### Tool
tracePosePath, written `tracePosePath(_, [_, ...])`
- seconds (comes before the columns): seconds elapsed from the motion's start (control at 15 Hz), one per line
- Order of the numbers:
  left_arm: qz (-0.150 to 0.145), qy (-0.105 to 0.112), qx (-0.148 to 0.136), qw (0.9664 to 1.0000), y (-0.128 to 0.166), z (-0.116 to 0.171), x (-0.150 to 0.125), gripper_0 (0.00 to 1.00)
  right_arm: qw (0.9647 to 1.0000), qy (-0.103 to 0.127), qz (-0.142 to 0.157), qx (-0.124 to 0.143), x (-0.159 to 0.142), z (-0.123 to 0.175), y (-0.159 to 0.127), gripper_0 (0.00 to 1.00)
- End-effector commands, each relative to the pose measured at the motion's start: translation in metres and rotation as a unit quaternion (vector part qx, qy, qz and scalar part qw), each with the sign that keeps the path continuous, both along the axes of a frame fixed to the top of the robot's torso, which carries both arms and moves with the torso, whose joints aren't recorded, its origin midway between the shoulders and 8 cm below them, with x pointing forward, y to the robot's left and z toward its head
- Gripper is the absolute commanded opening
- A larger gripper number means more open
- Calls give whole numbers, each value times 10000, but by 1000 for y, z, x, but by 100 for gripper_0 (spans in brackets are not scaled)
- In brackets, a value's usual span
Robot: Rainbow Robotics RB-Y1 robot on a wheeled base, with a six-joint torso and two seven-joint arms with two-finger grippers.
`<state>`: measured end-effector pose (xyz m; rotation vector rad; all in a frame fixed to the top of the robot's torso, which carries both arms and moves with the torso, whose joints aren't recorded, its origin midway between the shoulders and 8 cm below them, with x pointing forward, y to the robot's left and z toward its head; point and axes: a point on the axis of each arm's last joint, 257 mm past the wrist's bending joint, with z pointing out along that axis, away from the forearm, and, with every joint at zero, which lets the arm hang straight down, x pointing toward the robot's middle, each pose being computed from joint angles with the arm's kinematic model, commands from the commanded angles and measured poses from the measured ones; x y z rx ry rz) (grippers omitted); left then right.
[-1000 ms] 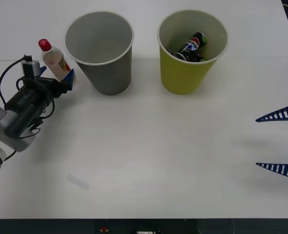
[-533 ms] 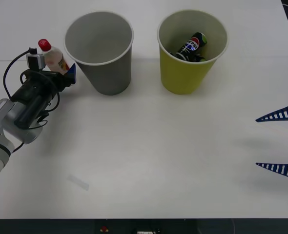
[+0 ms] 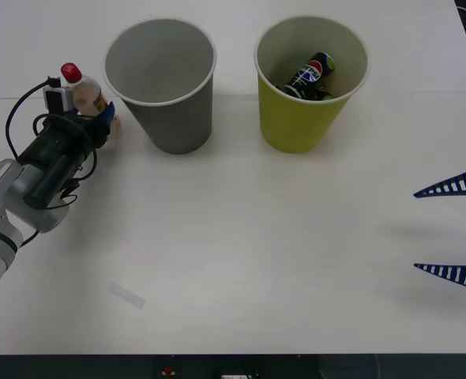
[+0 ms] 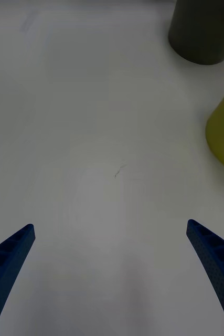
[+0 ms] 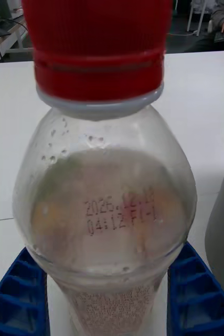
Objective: Put the can into the green bin and the plastic bottle into the gray bin
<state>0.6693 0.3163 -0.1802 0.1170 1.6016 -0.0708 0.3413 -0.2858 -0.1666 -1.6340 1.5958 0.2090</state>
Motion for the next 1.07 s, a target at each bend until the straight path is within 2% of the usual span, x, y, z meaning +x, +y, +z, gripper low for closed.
tracePosePath(0.07, [-12, 0, 3, 10000, 0, -1, -1, 0, 10000, 0, 0, 0, 0, 0, 0, 100])
tracePosePath(0.4, [-33, -11, 32, 10000, -2, 1, 0, 0, 10000, 0, 0, 0, 0, 0, 0, 100])
tracePosePath(0.67, [-41, -28, 164, 9999, 3, 3, -1, 0, 10000, 0, 0, 0, 0, 0, 0, 100])
tracePosePath(1.07, [-287, -29, 382, 9989, 22, -2, -16, 0, 10000, 0, 0, 0, 0, 0, 0, 100])
